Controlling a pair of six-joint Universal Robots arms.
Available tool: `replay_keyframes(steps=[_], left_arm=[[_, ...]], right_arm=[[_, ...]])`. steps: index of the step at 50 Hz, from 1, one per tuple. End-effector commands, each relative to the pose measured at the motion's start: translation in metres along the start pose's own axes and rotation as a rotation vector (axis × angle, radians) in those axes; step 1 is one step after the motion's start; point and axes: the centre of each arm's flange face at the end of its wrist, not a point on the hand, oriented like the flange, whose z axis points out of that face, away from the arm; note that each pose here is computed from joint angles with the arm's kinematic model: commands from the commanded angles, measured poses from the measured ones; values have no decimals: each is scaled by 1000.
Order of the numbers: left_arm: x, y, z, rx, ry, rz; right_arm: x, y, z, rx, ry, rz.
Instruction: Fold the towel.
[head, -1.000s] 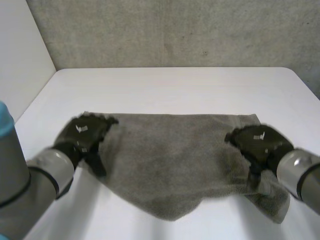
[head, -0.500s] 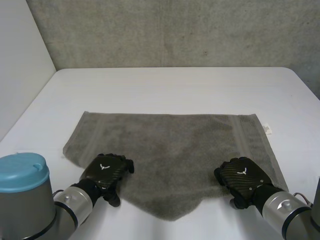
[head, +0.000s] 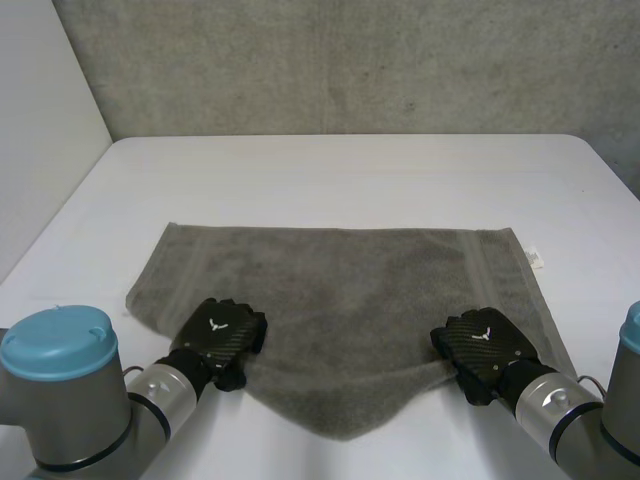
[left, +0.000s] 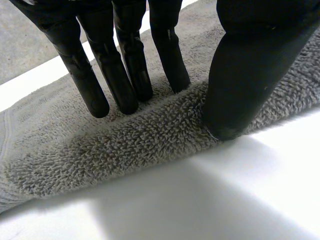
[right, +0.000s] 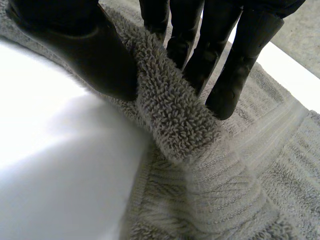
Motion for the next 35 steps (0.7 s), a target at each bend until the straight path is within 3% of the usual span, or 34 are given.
replay_keyframes(steps=[1, 8, 12, 16, 17, 18, 20, 25, 31, 35], left_arm=[[-2, -3, 6, 9, -4, 2], [-10, -22, 17, 77, -28, 38], [-29, -69, 38, 246, -90, 90], [-47, -120, 53, 436, -151, 121], [-56, -148, 56, 540, -186, 133], [-65, -176, 57, 647, -226, 141], [-72, -201, 55, 744, -259, 151], [-87, -253, 39, 972, -334, 153], [-93, -253, 27, 1009, -350, 125], [-96, -226, 31, 927, -345, 110]], right_arm=[[3, -3, 3, 9, 4, -4], [15, -20, 19, 64, 32, -104], [30, -45, 31, 145, 72, -180], [67, -116, 53, 392, 225, -290], [80, -146, 56, 510, 299, -327], [80, -146, 56, 512, 300, -327], [105, -200, 50, 750, 454, -389], [121, -241, 34, 983, 607, -442], [103, -235, 29, 988, 553, -412], [83, -198, 36, 832, 440, -370]])
